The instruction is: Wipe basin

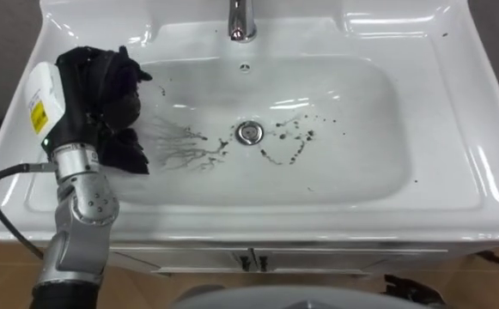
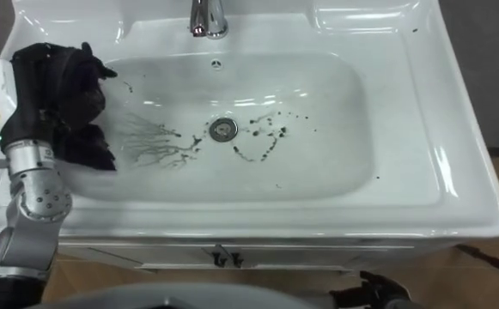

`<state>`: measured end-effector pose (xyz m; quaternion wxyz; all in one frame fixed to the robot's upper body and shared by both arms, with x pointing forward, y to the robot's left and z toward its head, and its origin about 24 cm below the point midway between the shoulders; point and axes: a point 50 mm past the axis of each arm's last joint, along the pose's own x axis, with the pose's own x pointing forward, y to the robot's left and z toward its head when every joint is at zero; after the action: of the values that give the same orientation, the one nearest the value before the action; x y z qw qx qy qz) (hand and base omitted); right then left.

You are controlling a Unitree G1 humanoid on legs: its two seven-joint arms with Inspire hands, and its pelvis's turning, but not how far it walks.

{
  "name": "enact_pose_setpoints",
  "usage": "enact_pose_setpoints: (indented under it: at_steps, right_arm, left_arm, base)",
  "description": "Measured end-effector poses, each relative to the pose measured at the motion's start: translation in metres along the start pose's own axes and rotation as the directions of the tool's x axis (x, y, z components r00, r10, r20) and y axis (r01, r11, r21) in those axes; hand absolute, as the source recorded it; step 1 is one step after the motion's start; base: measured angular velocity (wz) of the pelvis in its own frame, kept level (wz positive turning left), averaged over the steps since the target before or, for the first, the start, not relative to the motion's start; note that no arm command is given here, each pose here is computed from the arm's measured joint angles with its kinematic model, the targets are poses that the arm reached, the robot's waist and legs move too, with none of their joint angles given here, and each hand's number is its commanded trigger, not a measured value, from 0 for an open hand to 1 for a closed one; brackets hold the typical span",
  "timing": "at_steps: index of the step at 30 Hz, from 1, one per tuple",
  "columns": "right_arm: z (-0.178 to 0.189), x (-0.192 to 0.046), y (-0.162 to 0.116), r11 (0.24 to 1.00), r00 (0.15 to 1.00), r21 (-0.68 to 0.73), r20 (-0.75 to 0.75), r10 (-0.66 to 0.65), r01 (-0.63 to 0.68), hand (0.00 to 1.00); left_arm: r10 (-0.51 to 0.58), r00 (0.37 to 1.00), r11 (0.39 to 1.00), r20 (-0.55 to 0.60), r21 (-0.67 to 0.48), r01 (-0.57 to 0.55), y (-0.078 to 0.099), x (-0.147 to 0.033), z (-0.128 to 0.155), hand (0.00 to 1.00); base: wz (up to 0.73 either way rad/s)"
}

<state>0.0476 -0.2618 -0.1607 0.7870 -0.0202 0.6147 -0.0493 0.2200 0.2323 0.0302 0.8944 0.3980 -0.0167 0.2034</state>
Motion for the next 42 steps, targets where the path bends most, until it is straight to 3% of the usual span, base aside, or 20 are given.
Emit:
enact_pose_setpoints:
  at_steps: [5,15,21,26,36,42]
  right_arm:
    - [-0.002,0.0,-0.001,1.0,1.0,0.015,-0.004,-0.003,0.003,0.0]
    - [-0.005,0.0,-0.001,0.999,1.0,0.042,-0.015,0.004,-0.004,0.0]
    - [-0.005,-0.001,-0.001,0.999,1.0,0.041,-0.015,0.004,-0.003,0.0]
    - [-0.001,-0.001,-0.003,1.0,1.0,0.03,0.005,0.002,-0.002,0.0]
    - [0.007,-0.001,-0.005,1.0,0.999,0.026,0.041,0.007,-0.008,0.0]
    - [0.007,-0.001,-0.006,1.0,0.999,0.026,0.036,-0.007,0.006,0.0]
  left_arm:
    - [0.022,0.998,1.0,0.063,-0.016,-0.021,0.004,0.006,0.014,1.0]
    - [-0.021,0.994,0.999,0.106,-0.031,0.024,-0.006,0.002,0.022,1.0]
    - [-0.033,0.992,0.999,0.126,0.003,0.033,-0.008,0.001,0.024,1.0]
    - [-0.109,0.981,0.992,0.162,0.085,0.096,-0.011,0.001,0.024,1.0]
    - [-0.356,0.933,0.916,-0.055,0.177,0.36,-0.047,-0.015,-0.021,1.0]
    - [-0.422,0.902,0.873,-0.094,0.225,0.432,-0.048,-0.009,-0.028,1.0]
  base:
    - [-0.04]
    - [-0.01]
    - [0.0]
    - [-0.1]
    - [-0.08]
    - [-0.04]
